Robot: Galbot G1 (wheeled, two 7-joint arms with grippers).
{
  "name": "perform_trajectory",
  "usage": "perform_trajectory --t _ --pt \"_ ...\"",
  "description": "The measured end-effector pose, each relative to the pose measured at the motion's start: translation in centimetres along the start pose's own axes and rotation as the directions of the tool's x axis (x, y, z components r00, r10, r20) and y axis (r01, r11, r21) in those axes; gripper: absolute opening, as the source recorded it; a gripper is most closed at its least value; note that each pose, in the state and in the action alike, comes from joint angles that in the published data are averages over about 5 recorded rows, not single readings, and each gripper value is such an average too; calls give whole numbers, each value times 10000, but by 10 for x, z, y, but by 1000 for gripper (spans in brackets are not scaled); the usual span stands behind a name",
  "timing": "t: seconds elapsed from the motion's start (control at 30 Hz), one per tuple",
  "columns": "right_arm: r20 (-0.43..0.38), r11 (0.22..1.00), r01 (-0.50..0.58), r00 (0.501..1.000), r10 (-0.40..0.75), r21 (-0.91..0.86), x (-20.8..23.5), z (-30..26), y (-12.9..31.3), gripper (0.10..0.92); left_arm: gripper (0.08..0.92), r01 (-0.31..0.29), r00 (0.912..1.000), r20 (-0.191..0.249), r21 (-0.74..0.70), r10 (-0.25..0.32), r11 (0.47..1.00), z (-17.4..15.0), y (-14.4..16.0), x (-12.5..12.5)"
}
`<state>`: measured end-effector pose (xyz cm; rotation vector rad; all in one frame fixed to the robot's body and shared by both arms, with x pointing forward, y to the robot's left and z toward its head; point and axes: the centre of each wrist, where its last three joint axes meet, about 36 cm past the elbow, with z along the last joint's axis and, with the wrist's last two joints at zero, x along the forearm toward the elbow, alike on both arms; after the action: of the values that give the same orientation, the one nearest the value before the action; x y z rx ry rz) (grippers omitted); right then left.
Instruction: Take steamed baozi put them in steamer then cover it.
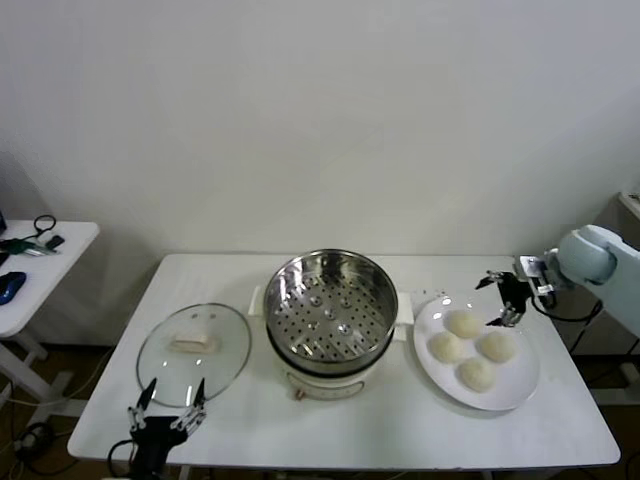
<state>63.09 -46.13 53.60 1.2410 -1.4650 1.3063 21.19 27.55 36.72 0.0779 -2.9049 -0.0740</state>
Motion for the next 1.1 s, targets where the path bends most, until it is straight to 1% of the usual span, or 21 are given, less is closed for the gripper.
perform_trajectory --t 0.13,0.53,0.8,0.93,1.1 --pt "-248 9991 276 9993 -284 -314 -16 -1 -12 823 823 36 10000 -23 -3 -37 10000 1 0 1" --pt "-547 9923 885 9941 -934 -865 -69 -22 -36 823 823 99 9997 -221 -70 -101 9999 7 -1 2" --pt "-676 9907 1002 9920 -1067 -925 -91 -36 -44 820 823 84 9995 -288 -121 -88 9999 10 -3 2" --pt "-718 9898 1063 9910 -1133 -951 -99 -42 -45 776 823 83 9995 -297 -139 -87 9999 10 -3 2" --pt "-777 9894 1092 9901 -1167 -953 -102 -46 -47 672 823 89 9994 -340 -162 -95 9998 12 -3 2"
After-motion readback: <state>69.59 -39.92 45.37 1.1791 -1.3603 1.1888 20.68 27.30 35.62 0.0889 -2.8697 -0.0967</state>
